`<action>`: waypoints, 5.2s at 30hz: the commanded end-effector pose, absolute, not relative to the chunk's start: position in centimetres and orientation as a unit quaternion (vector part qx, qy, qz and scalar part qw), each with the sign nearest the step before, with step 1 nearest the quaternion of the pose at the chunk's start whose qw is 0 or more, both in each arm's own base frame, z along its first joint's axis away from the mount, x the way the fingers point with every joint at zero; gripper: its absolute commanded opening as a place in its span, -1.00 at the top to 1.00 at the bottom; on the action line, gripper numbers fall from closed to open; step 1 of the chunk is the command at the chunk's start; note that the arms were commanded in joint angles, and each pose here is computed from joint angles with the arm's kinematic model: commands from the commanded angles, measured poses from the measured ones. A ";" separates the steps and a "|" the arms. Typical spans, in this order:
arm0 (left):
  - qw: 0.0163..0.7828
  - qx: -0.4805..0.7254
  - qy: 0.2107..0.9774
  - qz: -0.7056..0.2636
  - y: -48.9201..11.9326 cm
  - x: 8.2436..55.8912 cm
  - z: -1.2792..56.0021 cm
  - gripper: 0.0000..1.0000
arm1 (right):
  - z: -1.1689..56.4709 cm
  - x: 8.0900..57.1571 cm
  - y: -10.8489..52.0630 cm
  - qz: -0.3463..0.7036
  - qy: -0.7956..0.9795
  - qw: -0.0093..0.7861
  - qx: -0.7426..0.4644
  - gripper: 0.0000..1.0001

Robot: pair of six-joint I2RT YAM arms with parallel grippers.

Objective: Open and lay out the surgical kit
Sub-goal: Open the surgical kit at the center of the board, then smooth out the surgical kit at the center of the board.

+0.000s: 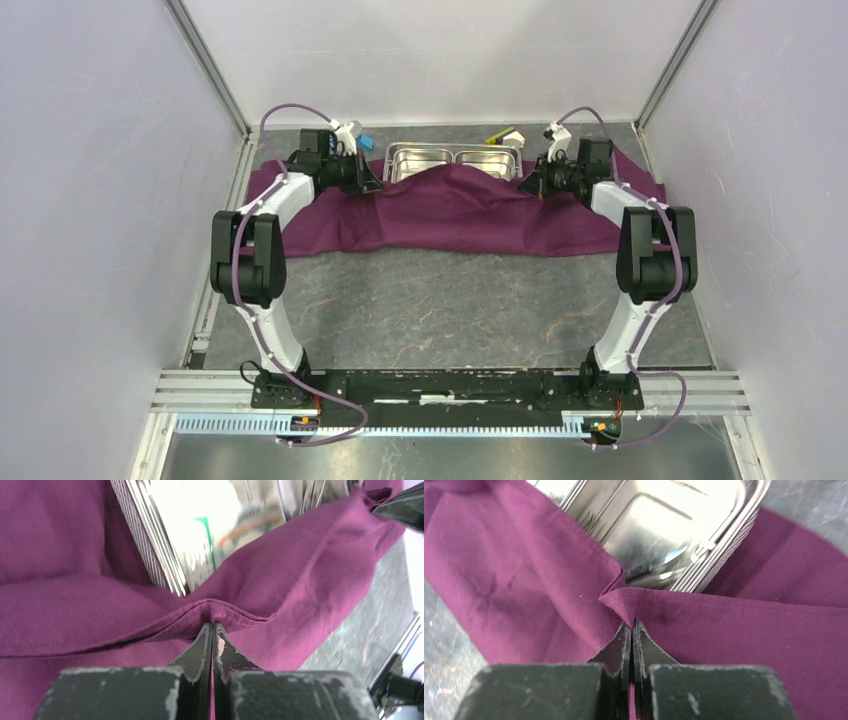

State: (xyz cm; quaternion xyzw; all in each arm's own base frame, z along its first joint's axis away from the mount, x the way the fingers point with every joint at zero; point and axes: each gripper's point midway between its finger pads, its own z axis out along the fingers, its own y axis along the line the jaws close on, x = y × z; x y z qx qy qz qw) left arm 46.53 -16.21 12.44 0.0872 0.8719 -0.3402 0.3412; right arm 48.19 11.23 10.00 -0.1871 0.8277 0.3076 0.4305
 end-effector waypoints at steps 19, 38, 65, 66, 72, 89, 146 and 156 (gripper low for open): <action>0.300 0.319 0.872 -0.221 -12.9 30.1 13.0 0.95 | 10.2 32.1 10.3 0.244 0.802 0.406 -0.364 0.99; 0.248 0.532 0.786 -0.196 -13.6 14.6 14.5 0.95 | 10.6 20.1 8.3 0.151 0.748 0.397 -0.509 0.80; 0.309 0.548 0.766 -0.132 -13.1 16.0 18.1 -0.87 | 16.3 29.0 6.3 0.086 0.793 0.502 -0.335 -0.26; 0.322 0.530 0.777 -0.111 -12.9 17.3 18.2 -0.89 | 15.7 30.0 6.3 0.082 0.803 0.498 -0.317 -0.30; 0.370 0.426 0.825 -0.024 -11.9 23.1 18.4 -1.00 | 13.0 35.7 3.9 -0.005 0.849 0.480 -0.222 -0.41; 0.374 0.406 0.832 -0.051 -13.8 24.9 16.7 -1.00 | 6.4 43.4 2.1 -0.006 0.911 0.389 -0.133 -0.41; 0.418 0.443 0.792 -0.041 -14.2 25.8 19.2 -1.00 | 12.8 28.1 -7.2 -0.124 0.894 0.413 -0.120 0.99; 0.372 0.518 0.770 -0.001 -12.2 24.1 18.2 -1.00 | 17.0 22.2 -11.7 -0.266 0.879 0.379 -0.112 0.99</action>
